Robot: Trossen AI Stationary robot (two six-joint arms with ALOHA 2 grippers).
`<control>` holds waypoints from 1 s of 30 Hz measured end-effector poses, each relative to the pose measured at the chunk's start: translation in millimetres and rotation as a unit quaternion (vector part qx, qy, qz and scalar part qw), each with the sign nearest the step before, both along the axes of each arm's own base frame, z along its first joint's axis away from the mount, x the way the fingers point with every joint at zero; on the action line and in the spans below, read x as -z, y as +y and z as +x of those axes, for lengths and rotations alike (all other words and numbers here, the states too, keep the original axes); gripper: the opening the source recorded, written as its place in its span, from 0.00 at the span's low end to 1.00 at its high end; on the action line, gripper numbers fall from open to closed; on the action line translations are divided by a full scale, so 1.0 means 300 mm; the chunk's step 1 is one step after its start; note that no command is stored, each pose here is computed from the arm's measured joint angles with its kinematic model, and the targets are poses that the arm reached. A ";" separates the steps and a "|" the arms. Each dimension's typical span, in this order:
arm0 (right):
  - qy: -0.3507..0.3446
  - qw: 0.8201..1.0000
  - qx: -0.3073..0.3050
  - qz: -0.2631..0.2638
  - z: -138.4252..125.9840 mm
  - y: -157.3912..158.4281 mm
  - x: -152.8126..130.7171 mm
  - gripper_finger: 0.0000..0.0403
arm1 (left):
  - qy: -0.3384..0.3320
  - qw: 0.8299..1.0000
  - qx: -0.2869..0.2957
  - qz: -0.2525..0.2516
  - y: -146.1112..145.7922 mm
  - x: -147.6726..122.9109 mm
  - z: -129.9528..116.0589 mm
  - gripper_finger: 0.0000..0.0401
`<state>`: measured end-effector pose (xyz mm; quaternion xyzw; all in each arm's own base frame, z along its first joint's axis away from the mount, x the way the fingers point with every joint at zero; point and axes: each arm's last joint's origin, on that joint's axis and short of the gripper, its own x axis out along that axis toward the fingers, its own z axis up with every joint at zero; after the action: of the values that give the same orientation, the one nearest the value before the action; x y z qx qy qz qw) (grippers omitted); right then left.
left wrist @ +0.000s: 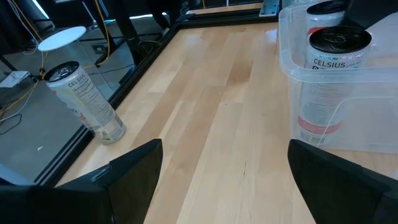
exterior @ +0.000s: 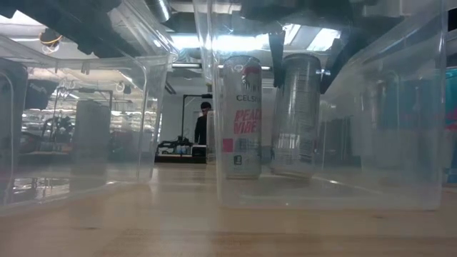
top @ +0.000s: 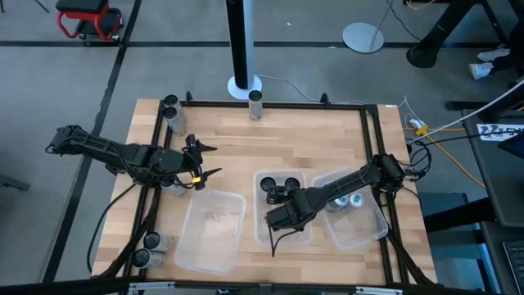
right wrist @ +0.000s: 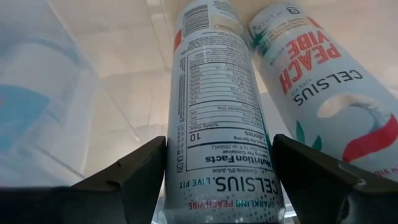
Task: Sort soda cans
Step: Put the bottom white-pink soda can into the middle transparent bin, then put the top white-pink soda can into the middle transparent bin
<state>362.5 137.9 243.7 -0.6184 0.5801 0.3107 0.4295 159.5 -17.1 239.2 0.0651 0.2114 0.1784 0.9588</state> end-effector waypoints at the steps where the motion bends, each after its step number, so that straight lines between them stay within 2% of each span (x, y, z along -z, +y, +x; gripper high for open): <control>1: 0.000 1.000 0.000 0.000 0.000 0.000 0.000 0.72 | 0.000 1.000 0.000 0.000 0.000 0.000 0.000 0.83; 6: -0.012 1.000 0.028 0.007 0.000 -0.001 0.000 0.74 | 0.000 1.000 0.000 0.000 0.000 0.000 0.000 0.83; 15: -0.018 0.999 0.044 0.009 -0.001 0.000 -0.016 0.98 | -0.001 1.000 -0.001 -0.003 0.000 0.000 0.000 0.83; 21: -0.048 0.997 0.045 0.039 0.009 0.008 -0.145 0.95 | -0.001 1.000 -0.001 -0.003 0.000 0.000 0.000 0.83; 25: -0.081 0.991 0.059 0.092 0.008 0.014 -0.258 0.93 | -0.001 1.000 -0.001 -0.003 0.000 0.000 0.000 0.83; 30: -0.129 0.975 0.094 0.157 -0.011 0.027 -0.377 0.93 | -0.001 1.000 -0.001 -0.003 0.000 0.000 0.000 0.83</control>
<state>359.3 146.0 356.6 -0.5210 0.5192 0.2740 0.6196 159.5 -17.0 239.2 0.0616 0.2109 0.1792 0.9590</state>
